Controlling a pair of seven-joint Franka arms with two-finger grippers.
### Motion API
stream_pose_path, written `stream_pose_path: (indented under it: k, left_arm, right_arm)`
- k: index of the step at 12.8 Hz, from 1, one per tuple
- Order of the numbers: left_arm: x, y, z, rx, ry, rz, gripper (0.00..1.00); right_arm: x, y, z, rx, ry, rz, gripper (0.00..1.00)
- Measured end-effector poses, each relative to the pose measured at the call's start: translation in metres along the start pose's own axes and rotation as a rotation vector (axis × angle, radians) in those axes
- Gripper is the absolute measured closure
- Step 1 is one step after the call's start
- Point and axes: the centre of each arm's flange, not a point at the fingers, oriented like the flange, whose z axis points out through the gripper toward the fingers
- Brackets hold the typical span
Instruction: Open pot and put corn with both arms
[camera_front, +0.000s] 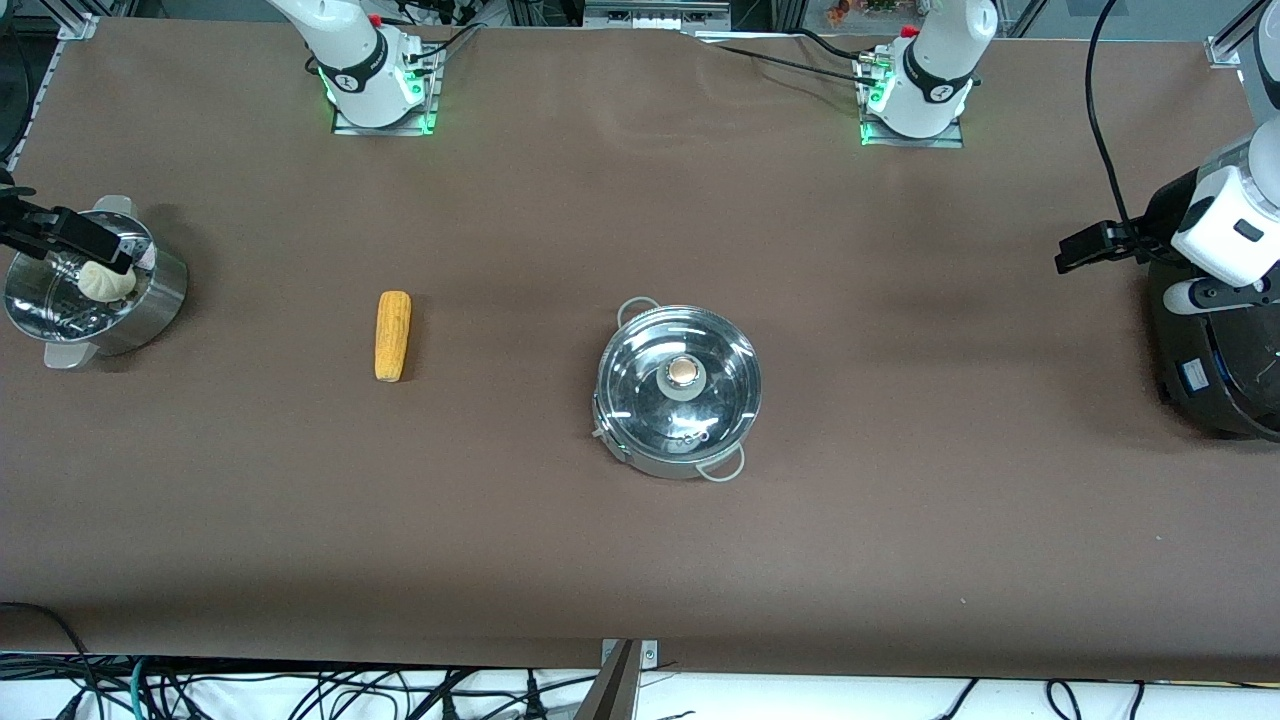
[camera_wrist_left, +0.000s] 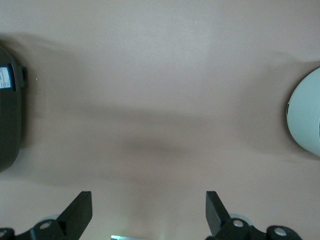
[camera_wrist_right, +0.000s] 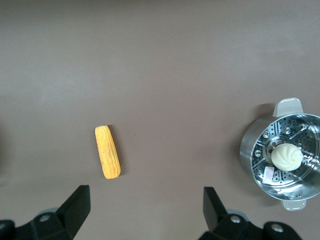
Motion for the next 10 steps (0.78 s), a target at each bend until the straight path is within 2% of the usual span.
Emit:
stream_pose_path:
  k: [10]
  left_arm:
    - [-0.001, 0.011, -0.019, -0.006, 0.051, 0.020, 0.00]
  right_arm:
    - [-0.001, -0.015, -0.001, 0.001, 0.004, -0.029, 0.00]
